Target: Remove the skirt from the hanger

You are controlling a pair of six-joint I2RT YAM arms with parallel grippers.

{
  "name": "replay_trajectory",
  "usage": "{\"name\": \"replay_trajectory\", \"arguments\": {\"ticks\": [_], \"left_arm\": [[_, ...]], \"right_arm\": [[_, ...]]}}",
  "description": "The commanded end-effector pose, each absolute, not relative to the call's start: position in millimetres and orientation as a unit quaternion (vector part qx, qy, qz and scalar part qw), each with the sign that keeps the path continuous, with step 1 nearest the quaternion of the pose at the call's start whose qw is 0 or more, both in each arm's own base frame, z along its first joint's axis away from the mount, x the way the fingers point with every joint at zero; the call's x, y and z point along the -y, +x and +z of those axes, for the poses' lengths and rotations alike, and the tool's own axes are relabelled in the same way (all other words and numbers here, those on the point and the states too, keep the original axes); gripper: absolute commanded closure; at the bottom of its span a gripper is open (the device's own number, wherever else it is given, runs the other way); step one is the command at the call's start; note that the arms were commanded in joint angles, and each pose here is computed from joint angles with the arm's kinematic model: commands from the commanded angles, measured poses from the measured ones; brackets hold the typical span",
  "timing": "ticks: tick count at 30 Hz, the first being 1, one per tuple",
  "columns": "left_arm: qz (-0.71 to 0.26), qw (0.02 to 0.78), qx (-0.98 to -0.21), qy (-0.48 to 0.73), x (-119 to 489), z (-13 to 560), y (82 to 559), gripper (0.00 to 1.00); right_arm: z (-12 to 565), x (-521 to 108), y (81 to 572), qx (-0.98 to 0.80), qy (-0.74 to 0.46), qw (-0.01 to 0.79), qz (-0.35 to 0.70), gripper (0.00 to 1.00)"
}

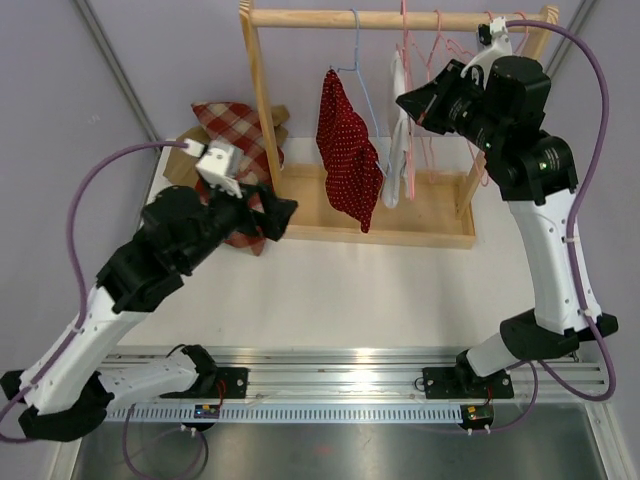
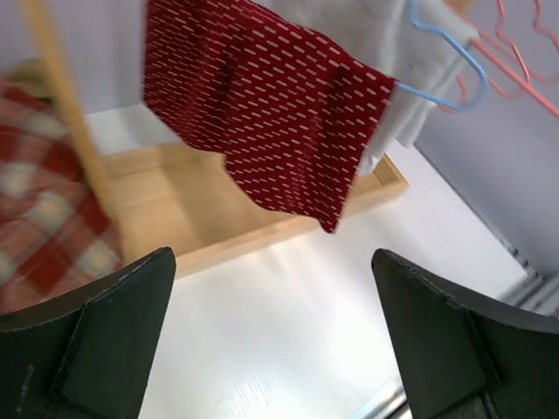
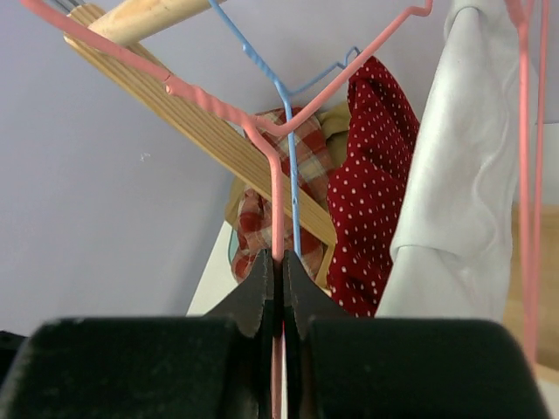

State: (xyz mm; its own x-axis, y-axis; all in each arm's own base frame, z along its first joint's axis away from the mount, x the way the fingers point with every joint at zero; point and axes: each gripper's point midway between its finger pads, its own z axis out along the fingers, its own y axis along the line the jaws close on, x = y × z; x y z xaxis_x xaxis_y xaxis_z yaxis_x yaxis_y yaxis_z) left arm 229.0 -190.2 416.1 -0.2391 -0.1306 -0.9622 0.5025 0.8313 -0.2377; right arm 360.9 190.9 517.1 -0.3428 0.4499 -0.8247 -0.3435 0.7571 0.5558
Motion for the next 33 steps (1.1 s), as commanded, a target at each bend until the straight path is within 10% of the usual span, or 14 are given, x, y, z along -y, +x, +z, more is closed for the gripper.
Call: {"name": "replay_trajectory", "arguments": {"ticks": [1, 13, 33], "left_arm": [[-0.259, 0.615, -0.728, 0.157, 234.7, 425.2, 232.5, 0.01], [-0.389, 0.573, -0.657, 0.298, 378.5, 394.4, 142.3, 0.01], [-0.346, 0.615, -0.64, 0.304, 451.3, 372.5, 169.8, 0.01]], "right_arm": [[560.9, -181.5, 329.2, -0.689, 0.034, 0.617, 0.378, 1.0], [566.4, -149.4, 248.7, -0.678, 0.043, 0.62, 0.392, 1.0], [580.2, -145.6, 169.9, -0.662, 0.018, 0.588, 0.464, 1.0]]}}
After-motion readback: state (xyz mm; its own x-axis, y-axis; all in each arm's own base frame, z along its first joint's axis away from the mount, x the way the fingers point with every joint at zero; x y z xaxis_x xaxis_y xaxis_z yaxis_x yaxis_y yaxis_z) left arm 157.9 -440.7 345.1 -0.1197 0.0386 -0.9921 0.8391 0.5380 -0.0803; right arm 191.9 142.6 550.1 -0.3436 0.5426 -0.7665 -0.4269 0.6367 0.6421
